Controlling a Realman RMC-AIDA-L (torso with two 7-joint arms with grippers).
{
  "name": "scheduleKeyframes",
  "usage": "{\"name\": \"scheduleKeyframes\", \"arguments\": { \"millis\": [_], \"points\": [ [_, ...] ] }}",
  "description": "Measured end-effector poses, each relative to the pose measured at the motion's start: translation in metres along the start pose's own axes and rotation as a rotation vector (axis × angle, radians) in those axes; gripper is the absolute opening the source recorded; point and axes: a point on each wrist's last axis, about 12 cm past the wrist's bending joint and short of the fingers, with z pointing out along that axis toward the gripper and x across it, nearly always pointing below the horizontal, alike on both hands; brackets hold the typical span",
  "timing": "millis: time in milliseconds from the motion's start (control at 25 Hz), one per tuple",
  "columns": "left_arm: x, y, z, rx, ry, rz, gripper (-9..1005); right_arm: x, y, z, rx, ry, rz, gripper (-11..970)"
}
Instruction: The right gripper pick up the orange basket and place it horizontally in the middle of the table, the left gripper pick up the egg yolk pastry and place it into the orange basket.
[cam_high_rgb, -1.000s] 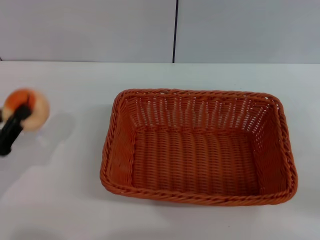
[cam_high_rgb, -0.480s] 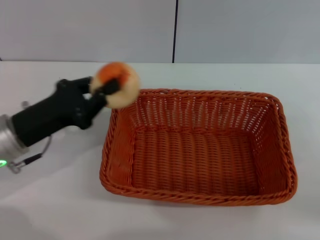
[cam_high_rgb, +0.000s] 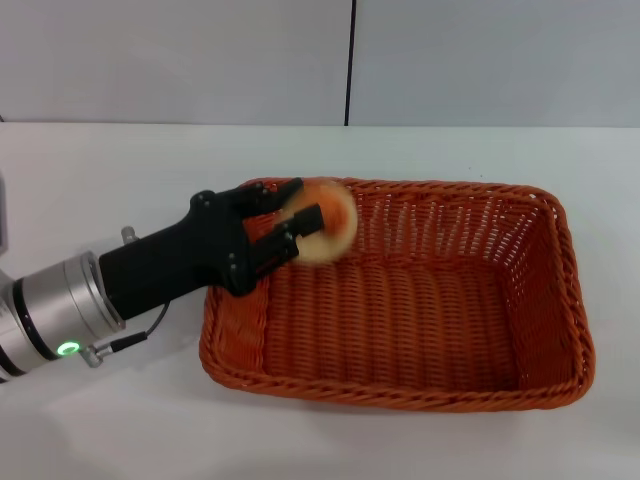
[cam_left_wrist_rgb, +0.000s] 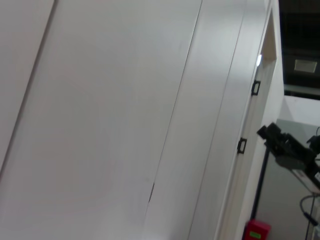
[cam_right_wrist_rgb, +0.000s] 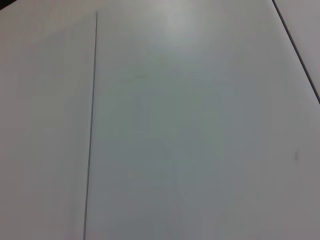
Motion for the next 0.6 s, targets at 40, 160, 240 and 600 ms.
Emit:
{"name": "scheduleKeyframes", "arguments": {
  "millis": [40, 160, 240, 600],
  "points": [
    [0.003, 0.0, 0.001, -0.008, 0.009, -0.005, 202, 0.0, 0.0, 0.0, 0.0, 0.0, 0.0, 436],
    [0.009, -0.002, -0.002, -0.019, 0.034, -0.01, 273, 0.0, 0.0, -0.001, 0.001, 0.0, 0.0, 438],
    [0.009, -0.002, -0.006, -0.037, 0.032, -0.01, 376, 0.0, 0.0, -0.001, 0.003, 0.002, 0.002, 440],
    [0.003, 0.006, -0.063, -0.292, -0.044, 0.067, 739, 0.007, -0.011, -0.01, 0.146, 0.043, 0.004, 447]
  ]
}}
